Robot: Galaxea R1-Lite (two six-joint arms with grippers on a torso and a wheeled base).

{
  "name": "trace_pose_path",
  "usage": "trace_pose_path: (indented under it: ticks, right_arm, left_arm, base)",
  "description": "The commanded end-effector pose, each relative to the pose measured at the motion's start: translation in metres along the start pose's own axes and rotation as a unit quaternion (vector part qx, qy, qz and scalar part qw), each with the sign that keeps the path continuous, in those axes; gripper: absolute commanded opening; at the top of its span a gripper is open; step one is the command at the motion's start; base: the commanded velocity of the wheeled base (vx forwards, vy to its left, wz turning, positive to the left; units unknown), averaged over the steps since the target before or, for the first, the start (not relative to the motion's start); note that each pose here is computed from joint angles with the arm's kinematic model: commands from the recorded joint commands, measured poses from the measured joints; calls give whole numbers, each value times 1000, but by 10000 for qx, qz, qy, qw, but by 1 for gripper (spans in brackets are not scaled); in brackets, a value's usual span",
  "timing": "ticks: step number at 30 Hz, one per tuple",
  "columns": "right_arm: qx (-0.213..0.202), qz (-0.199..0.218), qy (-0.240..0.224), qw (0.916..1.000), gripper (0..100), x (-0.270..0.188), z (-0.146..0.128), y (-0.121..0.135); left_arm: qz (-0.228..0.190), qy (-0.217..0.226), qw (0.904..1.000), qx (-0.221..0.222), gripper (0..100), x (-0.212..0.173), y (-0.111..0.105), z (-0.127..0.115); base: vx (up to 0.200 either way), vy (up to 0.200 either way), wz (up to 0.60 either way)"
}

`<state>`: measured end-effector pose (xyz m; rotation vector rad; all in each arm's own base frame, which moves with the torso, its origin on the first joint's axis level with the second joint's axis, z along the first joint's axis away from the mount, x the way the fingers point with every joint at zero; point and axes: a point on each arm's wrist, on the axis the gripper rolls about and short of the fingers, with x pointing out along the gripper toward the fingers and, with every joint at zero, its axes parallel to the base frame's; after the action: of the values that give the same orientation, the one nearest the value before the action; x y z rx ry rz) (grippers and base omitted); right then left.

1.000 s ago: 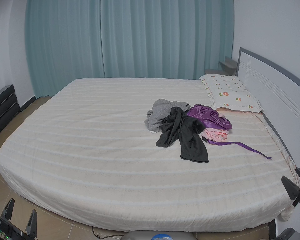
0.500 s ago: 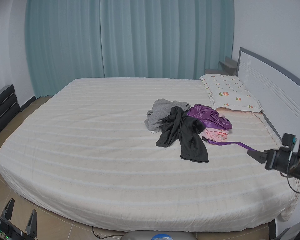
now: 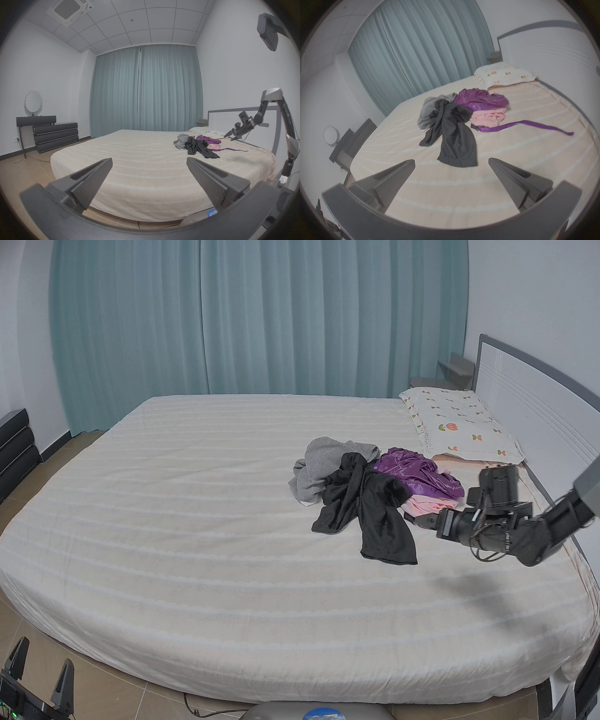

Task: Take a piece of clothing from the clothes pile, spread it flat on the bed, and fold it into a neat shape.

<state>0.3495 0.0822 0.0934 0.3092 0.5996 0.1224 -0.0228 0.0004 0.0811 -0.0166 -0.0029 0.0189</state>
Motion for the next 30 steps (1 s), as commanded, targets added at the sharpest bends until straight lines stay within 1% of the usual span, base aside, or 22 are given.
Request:
trace_pose_path:
  ticks: [1, 6, 10, 14, 18, 21, 30]
  right_arm:
    - [399, -289, 536, 9973, 100, 142, -56, -2]
    - [433, -407, 700, 9958, 100, 160, -63, -7]
    - [488, -475, 633, 9957, 100, 166, -61, -9]
    - [404, -728, 428, 9956, 100, 172, -56, -11]
    - [381, -748, 369, 9958, 100, 175, -53, -10]
    - [226, -766, 444, 9958, 100, 177, -57, -11]
    - [170, -771, 504, 9956, 100, 183, -53, -9]
  left_arm:
    - [6, 29, 10000, -1, 100, 0, 0, -5]
    - [6, 29, 10000, -1, 100, 0, 0, -5]
    - [6, 29, 10000, -1, 100, 0, 0, -5]
    - [6, 29, 10000, -1, 100, 0, 0, -5]
    - [6, 29, 10000, -1, 100, 0, 0, -5]
    - [6, 29, 10000, -1, 100, 0, 0, -5]
    - [6, 29, 10000, -1, 100, 0, 0, -5]
  base:
    - [0, 0, 0]
    - [0, 0, 0]
    - [0, 0, 0]
    - [0, 0, 0]
    - [0, 0, 0]
    - [0, 0, 0]
    - [0, 0, 0]
